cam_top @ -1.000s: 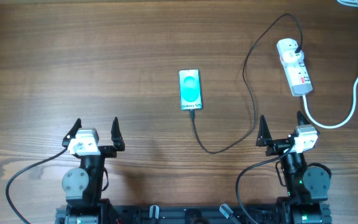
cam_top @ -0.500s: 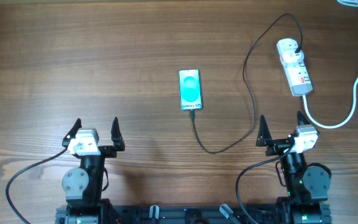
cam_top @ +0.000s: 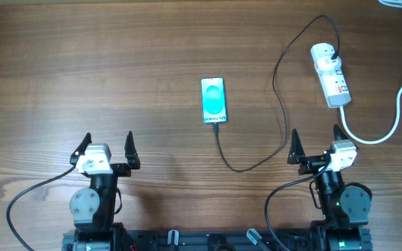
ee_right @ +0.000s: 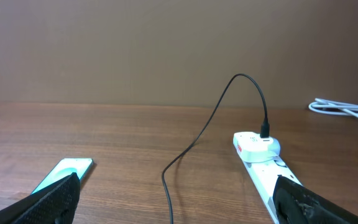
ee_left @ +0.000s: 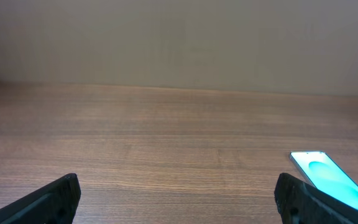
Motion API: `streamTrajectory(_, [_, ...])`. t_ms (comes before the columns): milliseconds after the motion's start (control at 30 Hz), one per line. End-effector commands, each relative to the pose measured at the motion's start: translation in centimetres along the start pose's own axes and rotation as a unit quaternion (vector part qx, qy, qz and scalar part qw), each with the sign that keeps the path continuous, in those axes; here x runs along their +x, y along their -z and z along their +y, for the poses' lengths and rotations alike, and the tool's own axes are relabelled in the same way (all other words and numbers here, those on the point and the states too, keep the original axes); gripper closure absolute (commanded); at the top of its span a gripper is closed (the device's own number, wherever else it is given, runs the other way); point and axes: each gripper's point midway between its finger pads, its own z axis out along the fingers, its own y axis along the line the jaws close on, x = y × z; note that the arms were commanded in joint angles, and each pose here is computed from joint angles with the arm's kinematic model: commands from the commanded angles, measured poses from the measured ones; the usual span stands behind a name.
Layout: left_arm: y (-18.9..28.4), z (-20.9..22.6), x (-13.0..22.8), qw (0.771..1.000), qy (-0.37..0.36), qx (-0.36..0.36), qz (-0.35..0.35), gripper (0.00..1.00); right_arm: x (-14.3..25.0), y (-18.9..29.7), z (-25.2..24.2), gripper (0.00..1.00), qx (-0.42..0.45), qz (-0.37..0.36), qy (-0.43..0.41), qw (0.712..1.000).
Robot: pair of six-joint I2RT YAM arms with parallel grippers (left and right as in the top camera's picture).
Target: Plug charger to phone and switch on socket
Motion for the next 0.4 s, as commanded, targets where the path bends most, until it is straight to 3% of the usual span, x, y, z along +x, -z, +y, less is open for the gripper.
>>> streamTrajectory(0, [0.01, 0.31, 0.1, 1.0, -0.004, -0.008, -0.001, 0.0, -0.2, 0.05, -0.07, 0.0, 0.003, -0.005, 0.009, 1.0])
streamTrajectory(367, [0.01, 0.31, 0.1, 1.0, -0.004, -0.008, -0.001, 0.0, -0.22, 0.05, -0.07, 0.0, 0.003, -0.005, 0.009, 1.0])
